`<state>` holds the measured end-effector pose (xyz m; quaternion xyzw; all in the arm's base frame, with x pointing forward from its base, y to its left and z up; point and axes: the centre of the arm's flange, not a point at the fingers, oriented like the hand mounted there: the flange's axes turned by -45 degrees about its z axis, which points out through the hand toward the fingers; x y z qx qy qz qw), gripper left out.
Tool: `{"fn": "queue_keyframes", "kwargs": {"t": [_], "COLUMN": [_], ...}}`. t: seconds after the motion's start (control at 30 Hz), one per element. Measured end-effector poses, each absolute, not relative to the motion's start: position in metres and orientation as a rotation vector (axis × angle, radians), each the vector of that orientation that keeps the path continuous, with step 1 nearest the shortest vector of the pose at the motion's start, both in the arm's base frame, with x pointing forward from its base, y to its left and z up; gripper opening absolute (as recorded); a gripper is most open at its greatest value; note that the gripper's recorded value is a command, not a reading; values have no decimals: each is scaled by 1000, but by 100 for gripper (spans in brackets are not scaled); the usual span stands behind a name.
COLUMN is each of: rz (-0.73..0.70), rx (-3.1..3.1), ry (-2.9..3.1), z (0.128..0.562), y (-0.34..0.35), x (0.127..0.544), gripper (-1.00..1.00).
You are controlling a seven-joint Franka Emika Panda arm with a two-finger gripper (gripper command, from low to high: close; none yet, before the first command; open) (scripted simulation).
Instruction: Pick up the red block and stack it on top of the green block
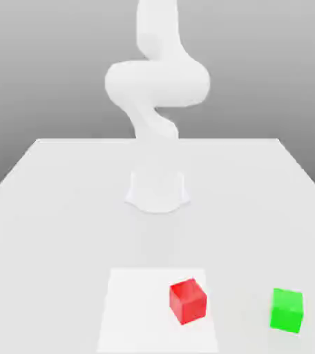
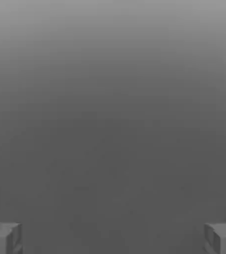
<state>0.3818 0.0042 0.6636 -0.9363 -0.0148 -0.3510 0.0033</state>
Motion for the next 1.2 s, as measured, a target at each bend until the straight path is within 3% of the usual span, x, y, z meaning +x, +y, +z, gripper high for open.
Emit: {"fn": "queue_keyframes", "kwargs": {"t": [0.17, 0.37, 0.7, 0.9, 0.93, 1.2], "rz": [-847, -546, -43, -1, 0, 0], "rx": [-3011, -3066, -3074, -3072, -3071, -3071], "ry": [-189, -359, -643, -661, -661, -661], "z": [558, 428, 224, 151, 146, 155], "y": [17, 35, 55, 55, 55, 55], "x": [435, 461, 422, 416, 415, 416], "gripper": [0, 0, 0, 0, -100, -100]}}
